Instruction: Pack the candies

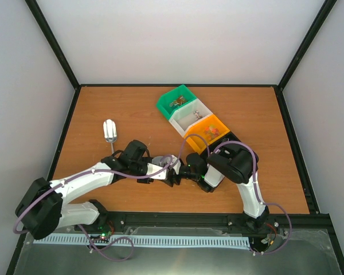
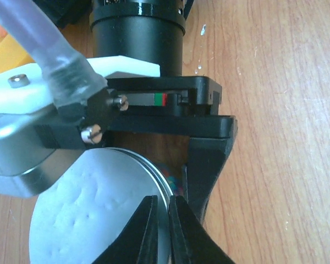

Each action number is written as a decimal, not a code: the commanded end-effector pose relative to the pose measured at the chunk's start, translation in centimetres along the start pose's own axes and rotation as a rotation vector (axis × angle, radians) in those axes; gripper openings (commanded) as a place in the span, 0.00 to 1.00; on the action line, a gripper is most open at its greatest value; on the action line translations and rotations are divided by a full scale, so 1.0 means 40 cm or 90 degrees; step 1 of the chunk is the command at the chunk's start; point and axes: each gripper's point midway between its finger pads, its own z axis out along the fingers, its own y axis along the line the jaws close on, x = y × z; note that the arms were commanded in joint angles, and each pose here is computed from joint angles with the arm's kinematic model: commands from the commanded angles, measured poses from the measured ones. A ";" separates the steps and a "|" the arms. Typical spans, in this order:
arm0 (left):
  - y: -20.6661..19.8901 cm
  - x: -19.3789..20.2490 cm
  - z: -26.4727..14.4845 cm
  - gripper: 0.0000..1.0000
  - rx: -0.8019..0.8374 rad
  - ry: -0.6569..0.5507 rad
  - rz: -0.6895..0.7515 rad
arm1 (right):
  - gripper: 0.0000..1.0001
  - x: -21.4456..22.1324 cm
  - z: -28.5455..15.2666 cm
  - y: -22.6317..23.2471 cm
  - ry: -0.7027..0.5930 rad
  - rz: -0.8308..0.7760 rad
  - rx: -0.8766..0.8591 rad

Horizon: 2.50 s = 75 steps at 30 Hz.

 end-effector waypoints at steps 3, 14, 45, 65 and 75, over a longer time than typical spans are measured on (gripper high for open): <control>-0.035 0.190 -0.021 0.10 0.008 0.182 -0.015 | 0.42 0.097 -0.025 0.085 0.071 0.057 -0.085; 0.000 0.071 -0.073 0.58 -0.004 0.055 -0.186 | 0.43 0.089 -0.014 0.046 0.068 0.089 -0.038; 0.133 -0.005 -0.010 0.96 -0.065 -0.023 -0.293 | 0.45 0.106 0.013 -0.005 0.084 0.090 0.047; 0.107 0.020 0.001 0.82 -0.035 0.029 -0.241 | 0.45 0.095 0.017 0.016 0.078 0.075 0.022; -0.016 0.050 0.007 0.64 0.111 0.063 -0.178 | 0.46 0.075 -0.002 0.102 0.059 0.018 -0.100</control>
